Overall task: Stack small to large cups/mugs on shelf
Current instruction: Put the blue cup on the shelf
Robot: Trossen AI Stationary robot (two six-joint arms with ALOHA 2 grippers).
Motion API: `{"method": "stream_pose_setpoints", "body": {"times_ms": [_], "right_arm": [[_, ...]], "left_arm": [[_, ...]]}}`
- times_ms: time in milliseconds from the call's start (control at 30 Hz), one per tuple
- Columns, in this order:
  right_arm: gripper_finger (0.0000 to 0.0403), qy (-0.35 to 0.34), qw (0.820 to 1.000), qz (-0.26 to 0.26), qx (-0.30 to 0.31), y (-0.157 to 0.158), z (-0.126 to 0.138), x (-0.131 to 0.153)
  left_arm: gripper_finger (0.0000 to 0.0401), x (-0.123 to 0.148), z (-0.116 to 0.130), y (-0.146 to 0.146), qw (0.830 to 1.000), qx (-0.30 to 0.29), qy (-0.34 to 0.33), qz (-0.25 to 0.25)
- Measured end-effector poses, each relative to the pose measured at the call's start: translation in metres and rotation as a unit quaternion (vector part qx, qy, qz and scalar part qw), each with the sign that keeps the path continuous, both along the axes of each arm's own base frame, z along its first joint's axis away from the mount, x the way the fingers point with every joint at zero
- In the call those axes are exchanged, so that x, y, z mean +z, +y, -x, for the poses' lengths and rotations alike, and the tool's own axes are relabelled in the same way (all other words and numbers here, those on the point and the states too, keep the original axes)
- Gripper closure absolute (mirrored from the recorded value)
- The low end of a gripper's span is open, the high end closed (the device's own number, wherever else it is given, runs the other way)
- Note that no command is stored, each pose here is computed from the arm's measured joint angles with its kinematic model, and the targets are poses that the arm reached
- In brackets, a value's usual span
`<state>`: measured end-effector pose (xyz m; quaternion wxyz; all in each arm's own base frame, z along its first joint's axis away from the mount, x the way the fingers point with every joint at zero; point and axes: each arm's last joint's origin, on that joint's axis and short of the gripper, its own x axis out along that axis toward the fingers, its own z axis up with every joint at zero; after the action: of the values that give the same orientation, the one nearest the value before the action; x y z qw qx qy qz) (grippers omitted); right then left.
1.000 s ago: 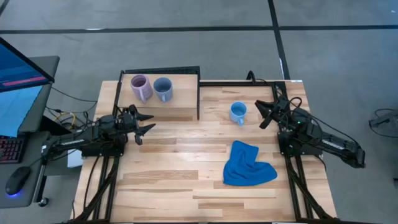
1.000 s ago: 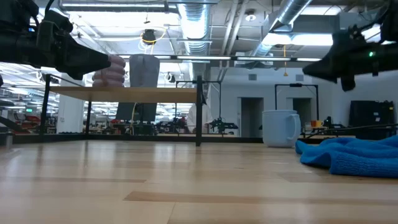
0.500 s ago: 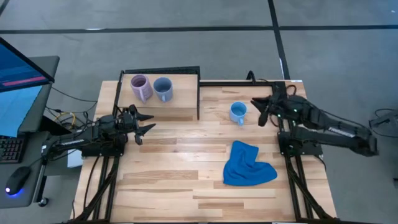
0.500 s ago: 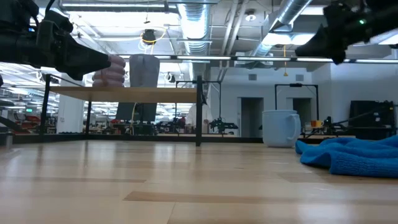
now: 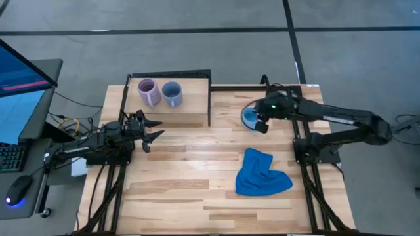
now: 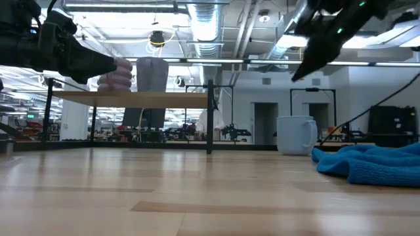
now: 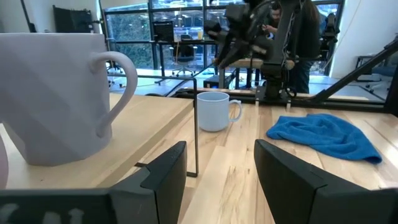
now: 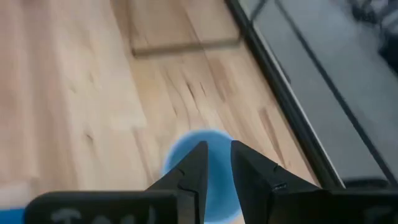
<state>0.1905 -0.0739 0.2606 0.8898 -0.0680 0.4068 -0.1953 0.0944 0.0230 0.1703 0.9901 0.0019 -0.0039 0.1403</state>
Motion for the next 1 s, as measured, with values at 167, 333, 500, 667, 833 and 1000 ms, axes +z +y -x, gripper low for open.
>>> {"method": "stream_pose_setpoints", "body": {"times_ms": [167, 333, 500, 667, 833, 1000], "right_arm": [[0.031, 0.072, 0.997, -0.01, -0.021, -0.021, -0.014, -0.016], [0.031, 0.103, 0.993, -0.021, -0.047, -0.044, -0.019, -0.026], [0.031, 0.108, 0.99, -0.071, -0.052, -0.06, -0.018, -0.033], [0.031, 0.108, 0.985, -0.12, -0.055, -0.07, -0.014, -0.041], [0.031, 0.115, 0.982, -0.136, -0.058, -0.074, -0.013, -0.046], [0.031, 0.114, 0.982, -0.136, -0.058, -0.075, -0.014, -0.047]], "left_arm": [[0.0221, 0.0, 0.0, 0.0, 1.0, 0.0, 0.0, 0.0], [0.0221, 0.0, 0.0, 0.0, 1.0, 0.0, 0.0, 0.0], [0.0221, 0.0, 0.0, 0.0, 1.0, 0.0, -0.001, 0.006], [0.0221, 0.0, 0.0, 0.0, 1.0, 0.0, -0.002, 0.007], [0.0221, 0.0, 0.0, 0.0, 1.0, 0.0, -0.002, 0.007], [0.0221, 0.0, 0.0, 0.0, 1.0, 0.0, -0.002, 0.007]]}}
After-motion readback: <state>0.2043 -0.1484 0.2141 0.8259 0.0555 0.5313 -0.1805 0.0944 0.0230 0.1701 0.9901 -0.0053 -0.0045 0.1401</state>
